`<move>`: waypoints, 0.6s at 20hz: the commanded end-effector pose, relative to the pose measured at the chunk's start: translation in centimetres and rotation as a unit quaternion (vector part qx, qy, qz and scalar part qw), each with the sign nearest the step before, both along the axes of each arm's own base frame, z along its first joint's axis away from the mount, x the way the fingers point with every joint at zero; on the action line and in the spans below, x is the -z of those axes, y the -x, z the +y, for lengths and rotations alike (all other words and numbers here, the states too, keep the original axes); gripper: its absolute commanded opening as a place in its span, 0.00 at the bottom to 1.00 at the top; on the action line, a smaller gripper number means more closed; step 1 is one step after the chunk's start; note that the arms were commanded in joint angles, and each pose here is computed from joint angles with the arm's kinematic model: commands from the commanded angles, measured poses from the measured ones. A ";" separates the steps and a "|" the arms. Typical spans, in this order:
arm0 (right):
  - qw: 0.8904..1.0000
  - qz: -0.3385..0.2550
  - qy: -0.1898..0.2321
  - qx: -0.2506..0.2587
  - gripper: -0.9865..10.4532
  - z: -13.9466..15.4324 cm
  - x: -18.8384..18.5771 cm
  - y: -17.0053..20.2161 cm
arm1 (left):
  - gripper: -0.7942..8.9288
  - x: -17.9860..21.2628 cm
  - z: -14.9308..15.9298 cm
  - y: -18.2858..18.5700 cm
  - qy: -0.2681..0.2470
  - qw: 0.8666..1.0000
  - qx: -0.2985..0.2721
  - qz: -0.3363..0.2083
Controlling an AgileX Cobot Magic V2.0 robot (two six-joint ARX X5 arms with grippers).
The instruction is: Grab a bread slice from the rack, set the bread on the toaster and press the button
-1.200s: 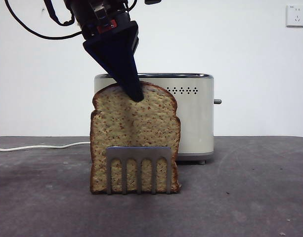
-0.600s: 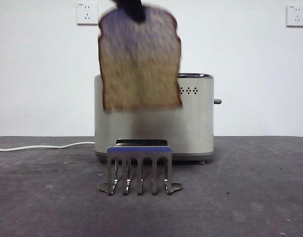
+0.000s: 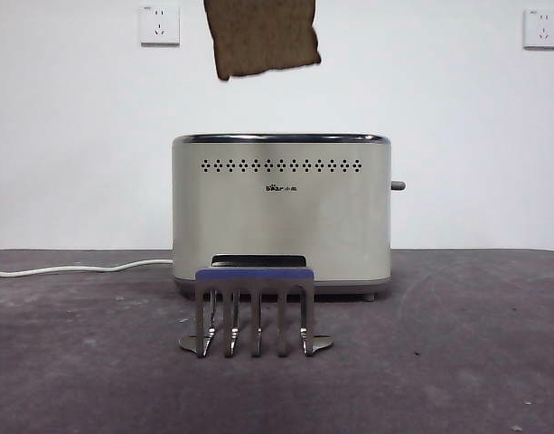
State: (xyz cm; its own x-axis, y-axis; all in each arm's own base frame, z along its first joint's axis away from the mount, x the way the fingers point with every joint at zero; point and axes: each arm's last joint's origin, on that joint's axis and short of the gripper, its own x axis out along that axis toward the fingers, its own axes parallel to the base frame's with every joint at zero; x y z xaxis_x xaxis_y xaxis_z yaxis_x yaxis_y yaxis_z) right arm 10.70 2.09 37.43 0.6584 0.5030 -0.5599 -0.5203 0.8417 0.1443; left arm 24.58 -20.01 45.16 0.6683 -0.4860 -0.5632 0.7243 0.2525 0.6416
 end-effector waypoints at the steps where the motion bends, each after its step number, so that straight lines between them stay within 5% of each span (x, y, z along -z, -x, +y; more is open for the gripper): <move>1: 1.000 0.000 0.002 -0.003 0.08 0.0 0.0 -0.2 | 0.07 1.4 -0.6 -1.6 -0.025 1.000 0.007 0.006; 12: 1.000 0.012 0.003 -0.004 0.08 0.1 0.3 -0.8 | 0.07 6.1 -3.1 -5.4 -0.068 0.996 0.022 0.057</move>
